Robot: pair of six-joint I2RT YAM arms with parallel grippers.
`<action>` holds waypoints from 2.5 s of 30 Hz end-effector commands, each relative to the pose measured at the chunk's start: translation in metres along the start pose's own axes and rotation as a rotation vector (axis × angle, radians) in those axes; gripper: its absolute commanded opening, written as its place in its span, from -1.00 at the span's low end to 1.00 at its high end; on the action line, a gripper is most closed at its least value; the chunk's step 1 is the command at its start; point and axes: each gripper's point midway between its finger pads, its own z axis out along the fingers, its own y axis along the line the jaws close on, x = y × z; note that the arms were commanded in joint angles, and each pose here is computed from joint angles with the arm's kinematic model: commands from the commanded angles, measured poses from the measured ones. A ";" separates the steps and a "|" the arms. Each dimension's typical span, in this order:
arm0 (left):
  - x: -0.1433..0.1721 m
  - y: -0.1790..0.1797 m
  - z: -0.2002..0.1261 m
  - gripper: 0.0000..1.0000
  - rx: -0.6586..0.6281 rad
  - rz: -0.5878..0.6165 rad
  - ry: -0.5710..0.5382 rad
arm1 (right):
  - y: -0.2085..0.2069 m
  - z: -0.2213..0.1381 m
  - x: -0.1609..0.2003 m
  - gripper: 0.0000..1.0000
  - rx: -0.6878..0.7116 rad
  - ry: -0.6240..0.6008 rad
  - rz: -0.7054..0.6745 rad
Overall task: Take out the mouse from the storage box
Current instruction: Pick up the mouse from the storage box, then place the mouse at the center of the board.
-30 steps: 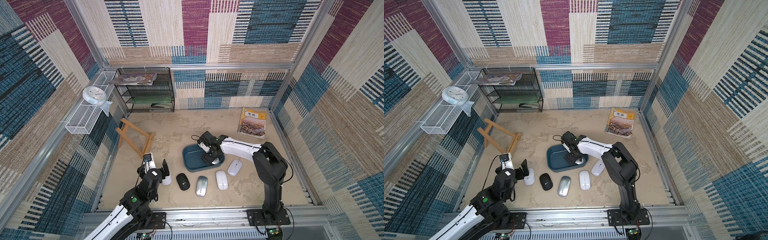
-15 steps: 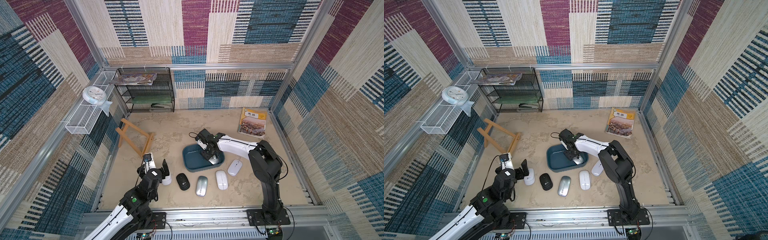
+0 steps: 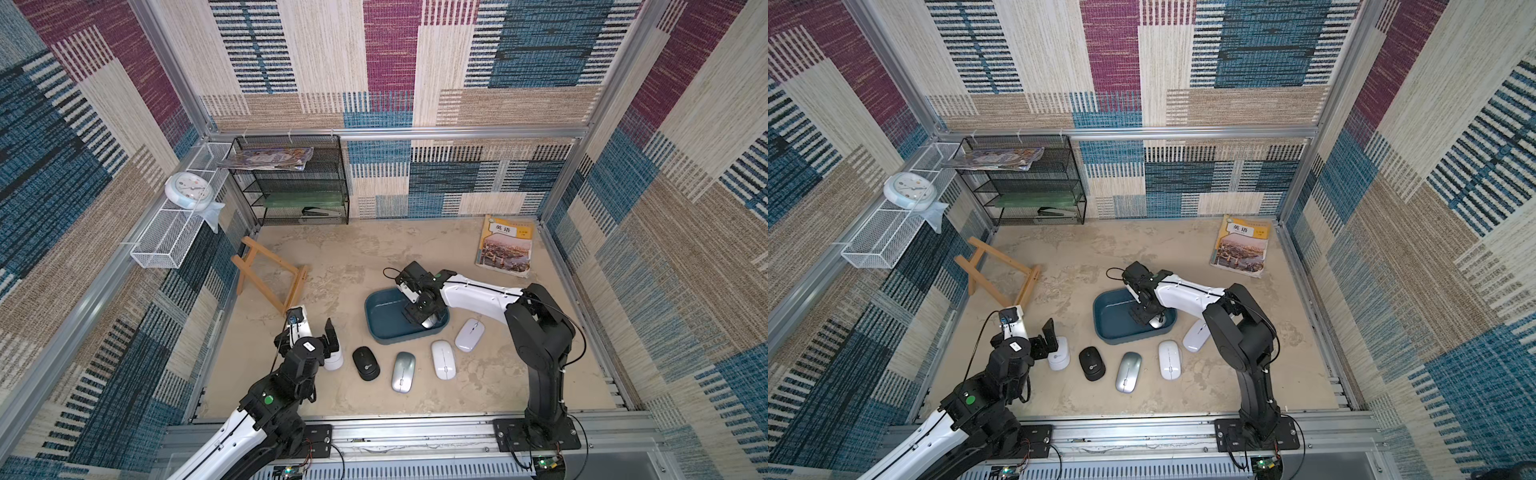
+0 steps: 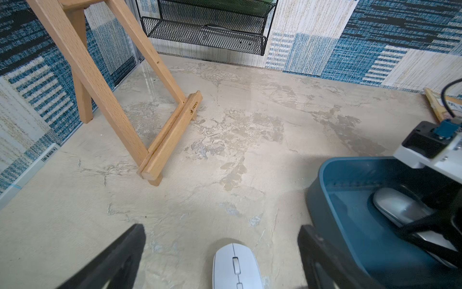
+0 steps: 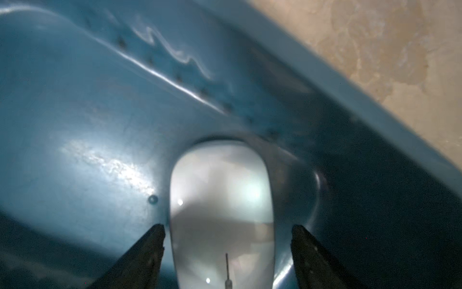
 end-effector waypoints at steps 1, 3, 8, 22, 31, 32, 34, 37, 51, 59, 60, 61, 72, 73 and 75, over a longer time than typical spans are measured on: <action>-0.007 -0.002 -0.001 0.99 0.007 -0.017 -0.023 | 0.003 0.004 0.005 0.64 -0.012 0.004 0.008; -0.007 -0.002 -0.001 0.99 0.007 -0.016 -0.026 | 0.003 0.007 0.007 0.59 -0.012 0.014 0.015; -0.007 -0.003 0.000 0.99 0.010 -0.013 -0.020 | 0.004 0.007 -0.002 0.49 -0.016 -0.015 0.026; -0.007 -0.002 -0.001 0.99 0.008 -0.016 -0.023 | 0.000 0.001 -0.016 0.38 -0.001 -0.039 0.030; -0.007 -0.002 -0.001 0.99 0.006 -0.016 -0.024 | 0.008 0.016 -0.002 0.55 -0.044 -0.008 0.045; -0.007 -0.002 -0.001 0.98 0.006 -0.017 -0.025 | 0.009 0.017 -0.001 0.51 -0.045 -0.005 0.044; -0.007 -0.001 -0.001 0.99 0.005 -0.016 -0.025 | 0.009 0.015 -0.002 0.44 -0.045 -0.007 0.048; -0.007 -0.002 0.000 0.98 0.007 -0.016 -0.024 | 0.006 0.007 -0.008 0.32 -0.039 -0.035 0.053; -0.007 0.000 -0.001 0.99 0.004 -0.023 -0.029 | -0.008 -0.044 -0.032 0.16 0.004 -0.150 0.114; -0.007 0.000 -0.001 0.98 0.004 -0.022 -0.027 | -0.035 -0.087 -0.044 0.17 0.067 -0.247 0.179; -0.007 0.000 -0.001 0.99 0.004 -0.024 -0.027 | -0.040 -0.091 -0.044 0.16 0.076 -0.257 0.194; -0.007 0.000 -0.001 0.98 0.004 -0.022 -0.025 | -0.047 -0.095 -0.044 0.16 0.086 -0.266 0.213; -0.007 0.001 -0.002 0.98 0.001 -0.026 -0.029 | -0.126 -0.101 -0.014 0.14 0.188 -0.287 0.469; -0.007 0.000 -0.002 0.98 0.002 -0.025 -0.030 | -0.133 -0.098 -0.009 0.14 0.194 -0.278 0.490; -0.007 0.000 -0.002 0.98 0.004 -0.024 -0.028 | -0.142 -0.093 0.000 0.13 0.199 -0.268 0.523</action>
